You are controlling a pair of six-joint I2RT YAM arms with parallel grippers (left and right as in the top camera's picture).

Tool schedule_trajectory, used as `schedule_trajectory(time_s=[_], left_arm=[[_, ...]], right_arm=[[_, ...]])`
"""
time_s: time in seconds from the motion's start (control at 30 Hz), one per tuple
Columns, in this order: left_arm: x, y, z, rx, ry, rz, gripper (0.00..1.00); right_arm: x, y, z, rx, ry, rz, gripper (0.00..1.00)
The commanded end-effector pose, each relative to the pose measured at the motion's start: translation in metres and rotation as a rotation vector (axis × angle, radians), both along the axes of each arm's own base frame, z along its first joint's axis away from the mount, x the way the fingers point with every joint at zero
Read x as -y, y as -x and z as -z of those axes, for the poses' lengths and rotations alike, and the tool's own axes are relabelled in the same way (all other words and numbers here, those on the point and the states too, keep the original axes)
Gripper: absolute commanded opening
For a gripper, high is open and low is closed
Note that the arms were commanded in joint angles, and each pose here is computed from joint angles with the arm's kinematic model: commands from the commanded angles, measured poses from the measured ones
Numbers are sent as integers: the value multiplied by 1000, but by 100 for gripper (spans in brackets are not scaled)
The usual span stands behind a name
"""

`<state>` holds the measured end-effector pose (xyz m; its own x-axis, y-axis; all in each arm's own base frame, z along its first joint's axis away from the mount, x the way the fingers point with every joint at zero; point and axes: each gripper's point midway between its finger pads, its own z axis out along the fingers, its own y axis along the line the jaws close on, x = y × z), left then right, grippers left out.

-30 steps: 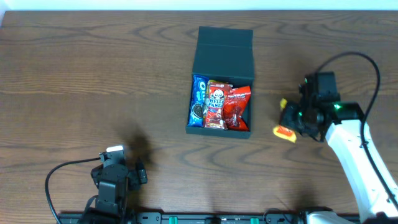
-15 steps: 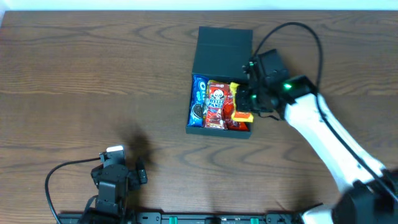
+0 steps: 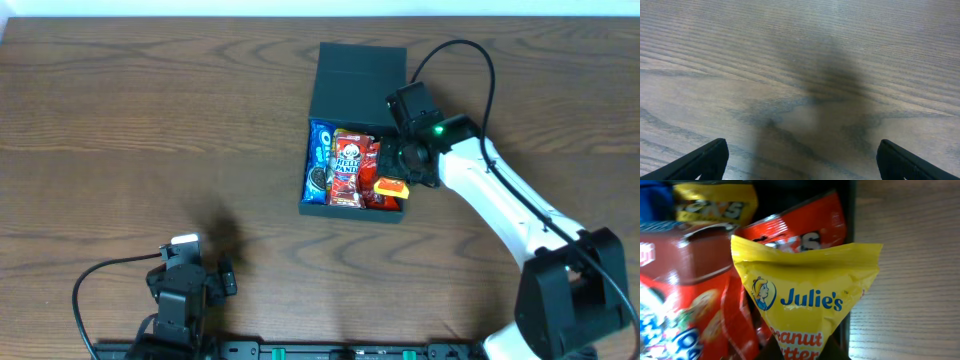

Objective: Pack container
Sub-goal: 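Lift the Julie's packet into the box's right corner and release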

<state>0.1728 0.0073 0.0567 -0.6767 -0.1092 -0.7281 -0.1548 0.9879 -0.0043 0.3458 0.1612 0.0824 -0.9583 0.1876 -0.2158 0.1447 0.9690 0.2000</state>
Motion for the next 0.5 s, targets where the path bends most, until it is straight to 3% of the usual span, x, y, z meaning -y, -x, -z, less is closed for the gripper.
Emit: schedule_trajectory(time_s=[0.0, 0.3, 0.47], left_arm=[[-5, 9, 16, -58, -34, -4, 95], [-5, 9, 16, -58, -34, -4, 95], [-5, 9, 16, -58, -34, -4, 95]], right_arm=[[1, -8, 3, 13, 25, 28, 12], [-2, -15, 2, 41, 12, 28, 24], [-13, -16, 0, 46, -24, 9, 11]])
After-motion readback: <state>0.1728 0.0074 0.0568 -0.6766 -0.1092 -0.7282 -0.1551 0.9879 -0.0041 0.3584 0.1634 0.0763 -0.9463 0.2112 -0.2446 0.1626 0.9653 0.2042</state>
